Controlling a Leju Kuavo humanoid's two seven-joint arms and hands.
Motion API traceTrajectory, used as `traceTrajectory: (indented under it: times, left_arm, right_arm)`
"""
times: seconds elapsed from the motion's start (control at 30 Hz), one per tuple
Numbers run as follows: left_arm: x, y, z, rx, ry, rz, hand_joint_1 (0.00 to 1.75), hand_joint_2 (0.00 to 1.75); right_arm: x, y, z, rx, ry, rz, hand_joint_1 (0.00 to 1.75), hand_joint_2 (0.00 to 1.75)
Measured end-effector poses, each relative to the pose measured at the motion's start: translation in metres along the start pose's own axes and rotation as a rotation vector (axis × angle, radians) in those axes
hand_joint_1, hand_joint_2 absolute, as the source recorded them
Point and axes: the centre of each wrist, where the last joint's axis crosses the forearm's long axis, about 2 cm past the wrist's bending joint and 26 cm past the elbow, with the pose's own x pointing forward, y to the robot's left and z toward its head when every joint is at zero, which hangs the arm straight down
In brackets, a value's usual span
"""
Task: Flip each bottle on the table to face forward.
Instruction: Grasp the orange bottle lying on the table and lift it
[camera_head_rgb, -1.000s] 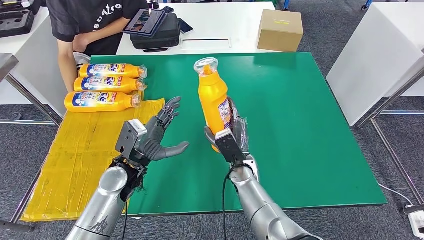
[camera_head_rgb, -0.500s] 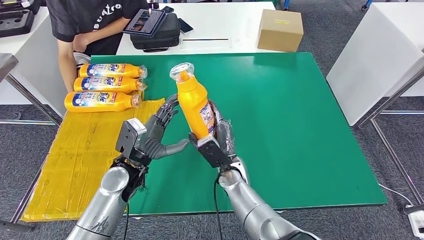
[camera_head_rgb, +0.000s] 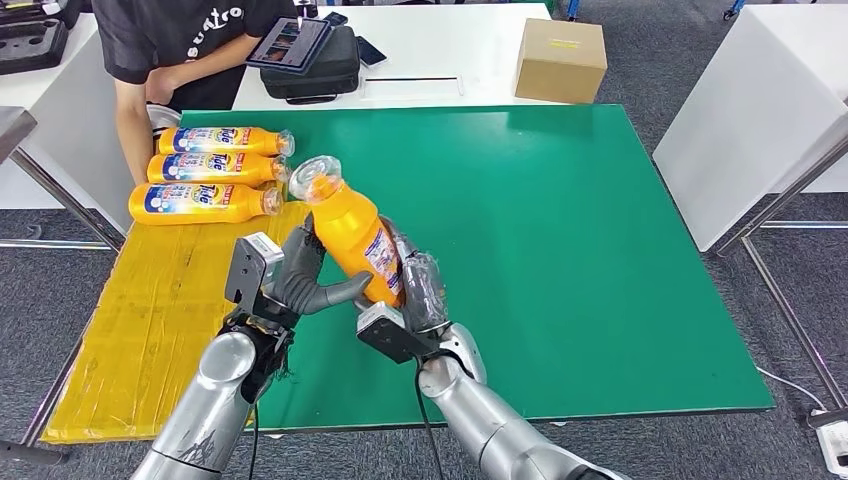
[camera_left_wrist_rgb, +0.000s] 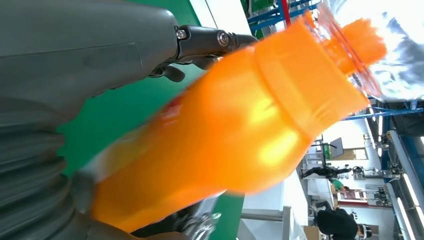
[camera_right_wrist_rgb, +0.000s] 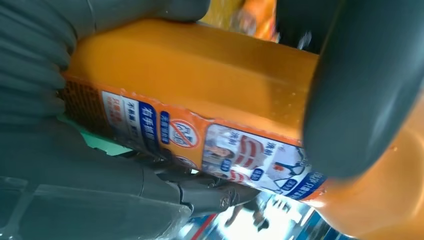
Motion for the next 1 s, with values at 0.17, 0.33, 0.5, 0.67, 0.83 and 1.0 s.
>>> traceTrajectory:
  times: [0.17,0.33,0.5,0.67,0.83,1.0]
  left_arm:
    - [0.002,0.004,-0.002,0.01,0.007,-0.006,0.0,1.75]
    - [0.003,0.01,-0.003,0.031,0.008,0.006,0.0,1.75]
    - [0.003,0.015,-0.002,0.039,0.017,0.03,0.0,1.75]
    - [0.003,0.018,-0.003,0.047,0.023,0.042,0.0,1.75]
    - [0.003,0.02,-0.004,0.047,0.027,0.048,1.14,1.75]
    - [0.002,0.022,-0.004,0.042,0.033,0.078,1.75,1.75]
  right_arm:
    - [0.007,0.009,0.002,0.049,-0.036,-0.011,1.75,1.75]
    - [0.012,0.012,0.0,0.066,-0.063,-0.008,1.75,1.75]
    - [0.015,0.014,0.0,0.067,-0.079,0.015,1.75,1.75]
    - [0.016,0.014,-0.002,0.07,-0.088,0.024,1.75,1.75]
    - [0.017,0.014,-0.002,0.063,-0.092,0.033,1.75,1.75]
    - [0.017,0.015,-0.002,0.06,-0.094,0.041,1.75,1.75]
